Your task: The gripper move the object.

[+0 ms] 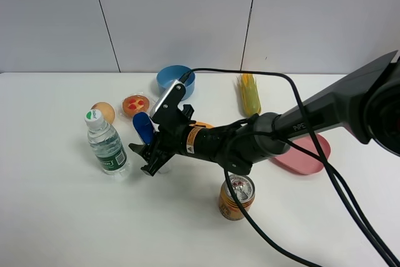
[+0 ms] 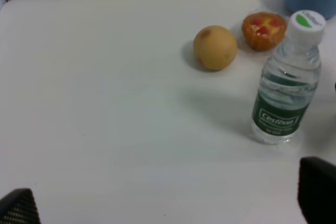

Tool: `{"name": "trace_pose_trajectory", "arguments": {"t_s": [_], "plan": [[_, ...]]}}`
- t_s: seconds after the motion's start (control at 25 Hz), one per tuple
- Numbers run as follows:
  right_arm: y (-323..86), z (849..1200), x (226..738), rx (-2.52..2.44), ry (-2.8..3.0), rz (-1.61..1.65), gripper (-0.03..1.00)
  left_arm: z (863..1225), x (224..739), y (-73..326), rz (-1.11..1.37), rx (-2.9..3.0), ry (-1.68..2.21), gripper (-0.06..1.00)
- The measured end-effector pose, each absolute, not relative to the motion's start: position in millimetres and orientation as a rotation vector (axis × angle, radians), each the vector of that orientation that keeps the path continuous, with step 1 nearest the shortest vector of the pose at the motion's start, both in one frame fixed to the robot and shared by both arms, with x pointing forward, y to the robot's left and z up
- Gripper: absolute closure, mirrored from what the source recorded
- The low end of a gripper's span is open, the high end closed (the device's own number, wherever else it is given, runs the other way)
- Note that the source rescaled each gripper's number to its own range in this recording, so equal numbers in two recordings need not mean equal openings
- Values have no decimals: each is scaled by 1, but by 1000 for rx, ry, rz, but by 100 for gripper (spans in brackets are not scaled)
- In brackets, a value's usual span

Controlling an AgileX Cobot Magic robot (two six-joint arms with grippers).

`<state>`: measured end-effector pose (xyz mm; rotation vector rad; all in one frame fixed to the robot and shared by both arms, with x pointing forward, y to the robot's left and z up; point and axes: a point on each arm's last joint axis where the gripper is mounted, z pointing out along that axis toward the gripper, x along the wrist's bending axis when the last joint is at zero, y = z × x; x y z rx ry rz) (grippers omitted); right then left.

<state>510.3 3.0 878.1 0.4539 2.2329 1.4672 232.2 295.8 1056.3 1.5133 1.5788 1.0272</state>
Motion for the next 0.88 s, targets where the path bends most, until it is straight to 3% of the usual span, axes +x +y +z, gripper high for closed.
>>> {"name": "trace_pose_trajectory", "arguments": {"t_s": [0.32, 0.88], "plan": [[1, 880, 509, 527, 2281, 1444, 39, 1056, 232, 296, 1027, 1513, 1579, -6], [-1, 940, 507, 497, 2160, 1578, 39, 1056, 232, 296, 1027, 1513, 1579, -6]]}}
